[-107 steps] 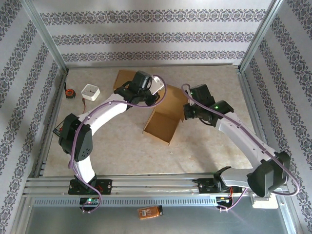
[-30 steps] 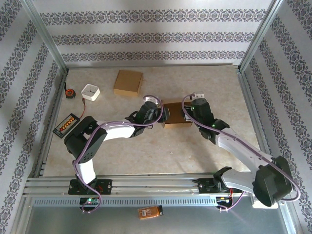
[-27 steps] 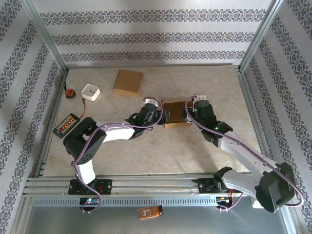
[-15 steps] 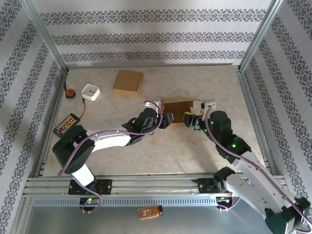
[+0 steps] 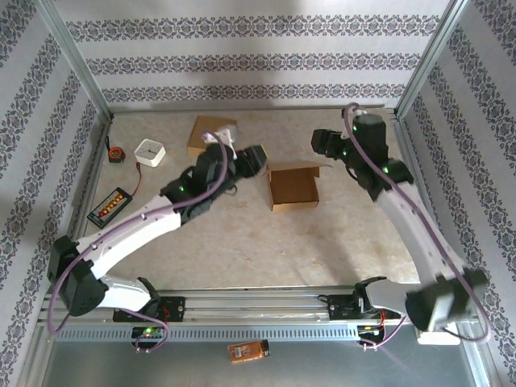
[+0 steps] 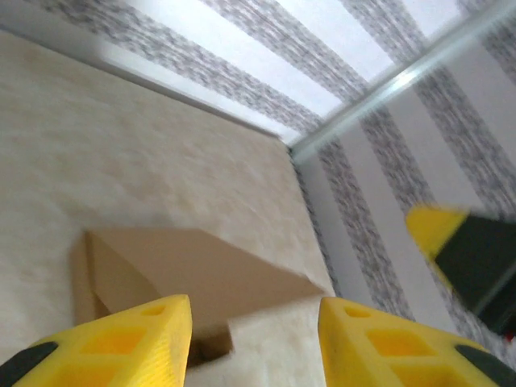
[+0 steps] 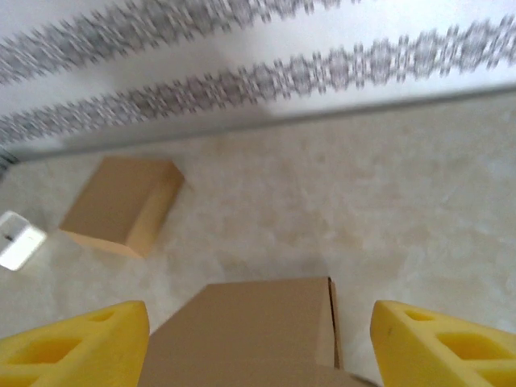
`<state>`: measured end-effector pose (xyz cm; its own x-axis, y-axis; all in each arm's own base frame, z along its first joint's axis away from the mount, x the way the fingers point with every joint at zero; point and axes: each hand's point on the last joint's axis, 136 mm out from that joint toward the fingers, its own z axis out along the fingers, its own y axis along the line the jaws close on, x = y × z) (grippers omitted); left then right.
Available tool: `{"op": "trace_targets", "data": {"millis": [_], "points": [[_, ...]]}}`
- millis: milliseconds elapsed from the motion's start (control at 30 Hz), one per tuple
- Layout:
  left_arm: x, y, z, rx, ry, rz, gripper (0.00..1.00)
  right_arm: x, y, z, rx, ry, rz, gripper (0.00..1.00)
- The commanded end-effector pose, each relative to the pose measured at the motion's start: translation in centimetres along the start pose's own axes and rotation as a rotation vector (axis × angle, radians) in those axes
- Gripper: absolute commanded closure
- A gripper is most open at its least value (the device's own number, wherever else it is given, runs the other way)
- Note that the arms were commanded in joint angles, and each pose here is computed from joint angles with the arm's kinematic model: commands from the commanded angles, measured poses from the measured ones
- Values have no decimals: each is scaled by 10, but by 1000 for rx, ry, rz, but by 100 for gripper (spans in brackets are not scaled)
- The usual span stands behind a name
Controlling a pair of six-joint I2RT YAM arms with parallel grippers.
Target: Fold the paper box
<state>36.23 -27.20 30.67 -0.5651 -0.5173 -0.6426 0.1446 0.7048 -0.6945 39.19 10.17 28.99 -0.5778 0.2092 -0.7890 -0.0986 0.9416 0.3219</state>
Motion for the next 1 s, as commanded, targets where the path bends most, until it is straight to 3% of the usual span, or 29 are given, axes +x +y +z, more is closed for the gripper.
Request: {"op": "trace_targets", "data": {"millis": [0, 167, 333, 467, 667, 767, 867, 967], "points": [[37, 60, 30, -160, 218, -89, 51, 50, -12, 26, -42, 290, 101, 31], [63, 51, 75, -60, 370, -145, 38, 90, -21, 51, -67, 468, 182, 39], [95, 42, 94, 31, 453, -242, 36, 124, -29, 56, -51, 533, 238, 47], [105, 42, 96, 66, 439, -303, 41, 139, -30, 57, -63, 532, 289, 56], [115, 53, 99, 45, 452, -306, 59, 153, -32, 59, -57, 547, 337, 57], [119, 56, 102, 41, 460, -311, 64, 154, -33, 59, -49, 537, 341, 57], [124, 57, 106, 50, 476, -329, 64, 154, -31, 60, -51, 531, 346, 57], [128, 57, 105, 44, 497, -315, 57, 154, -33, 60, -36, 529, 334, 56]]}}
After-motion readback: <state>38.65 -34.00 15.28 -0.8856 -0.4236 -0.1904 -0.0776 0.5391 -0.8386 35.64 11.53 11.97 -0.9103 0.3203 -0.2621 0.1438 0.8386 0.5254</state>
